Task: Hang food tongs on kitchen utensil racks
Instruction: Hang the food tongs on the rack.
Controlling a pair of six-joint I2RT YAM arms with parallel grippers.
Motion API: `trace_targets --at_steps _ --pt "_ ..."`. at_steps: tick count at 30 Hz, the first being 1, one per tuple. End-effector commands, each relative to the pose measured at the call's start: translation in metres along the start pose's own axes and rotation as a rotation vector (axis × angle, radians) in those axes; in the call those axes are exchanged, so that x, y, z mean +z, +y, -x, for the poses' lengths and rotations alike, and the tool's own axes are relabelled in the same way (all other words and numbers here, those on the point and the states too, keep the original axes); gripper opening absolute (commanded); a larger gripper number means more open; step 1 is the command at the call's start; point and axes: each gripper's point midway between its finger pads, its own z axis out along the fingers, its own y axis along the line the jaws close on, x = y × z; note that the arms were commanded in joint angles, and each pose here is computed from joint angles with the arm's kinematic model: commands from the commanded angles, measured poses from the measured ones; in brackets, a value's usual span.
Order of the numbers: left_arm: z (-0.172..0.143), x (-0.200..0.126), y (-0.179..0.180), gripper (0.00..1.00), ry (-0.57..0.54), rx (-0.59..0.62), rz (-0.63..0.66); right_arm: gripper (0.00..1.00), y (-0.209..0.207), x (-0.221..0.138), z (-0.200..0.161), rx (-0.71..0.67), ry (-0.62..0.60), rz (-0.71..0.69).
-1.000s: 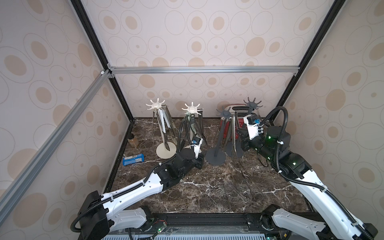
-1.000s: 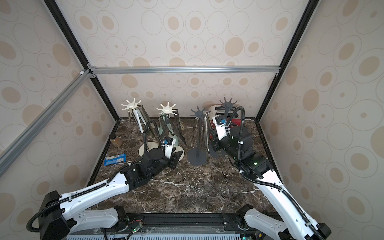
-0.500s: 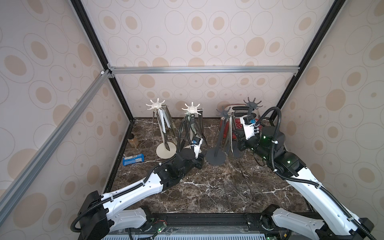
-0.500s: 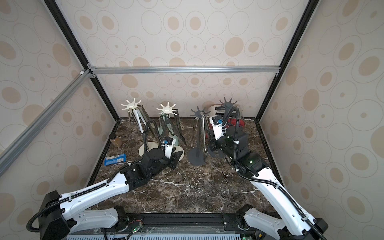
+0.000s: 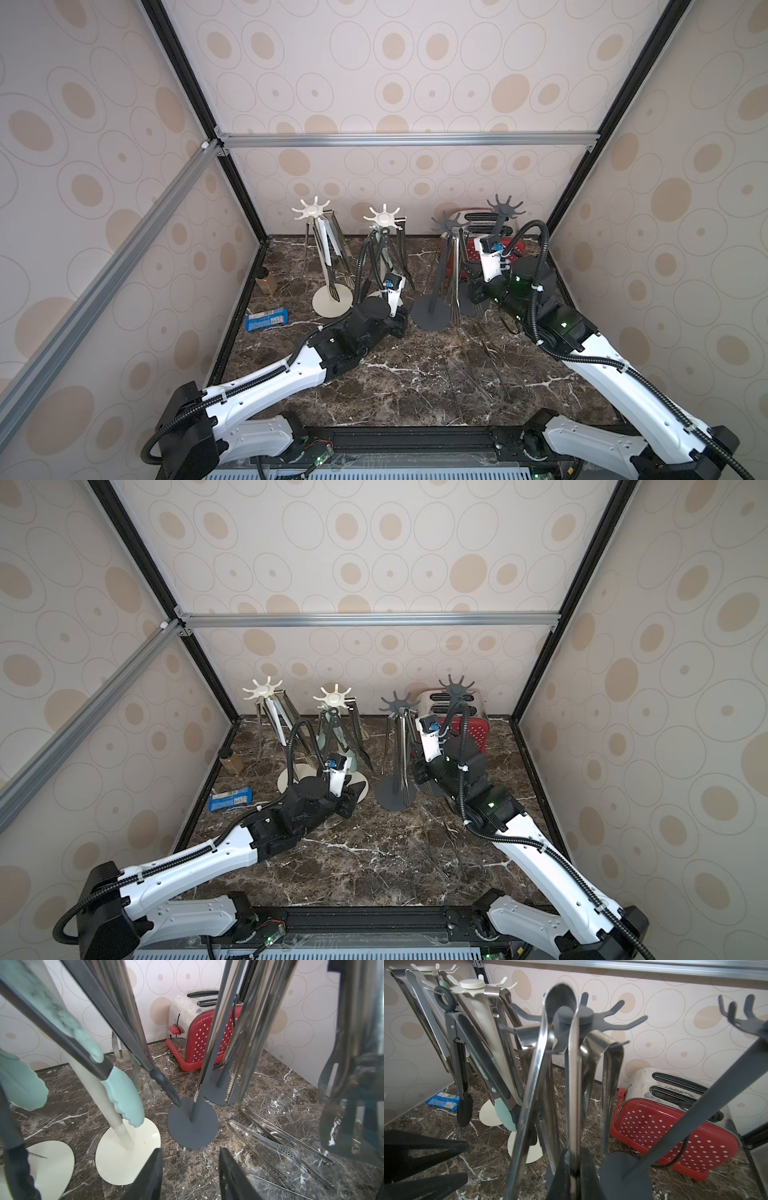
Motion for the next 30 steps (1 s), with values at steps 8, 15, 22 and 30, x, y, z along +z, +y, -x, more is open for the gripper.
trace_targets --at_steps 8,15,22,30 --pt "0.007 -0.002 0.004 0.44 -0.018 -0.02 0.012 0.0 -0.003 0.007 -0.029 0.022 0.047 -0.036" --pt "0.008 -0.002 0.004 0.44 -0.019 -0.023 0.012 0.0 -0.002 0.013 -0.043 0.03 0.075 -0.043" --pt "0.006 -0.001 0.004 0.44 -0.015 -0.021 0.011 0.0 -0.003 0.017 -0.052 0.032 0.094 -0.051" --pt "0.006 0.0 0.003 0.44 -0.014 -0.024 0.006 0.0 -0.003 0.021 -0.058 0.04 0.113 -0.056"
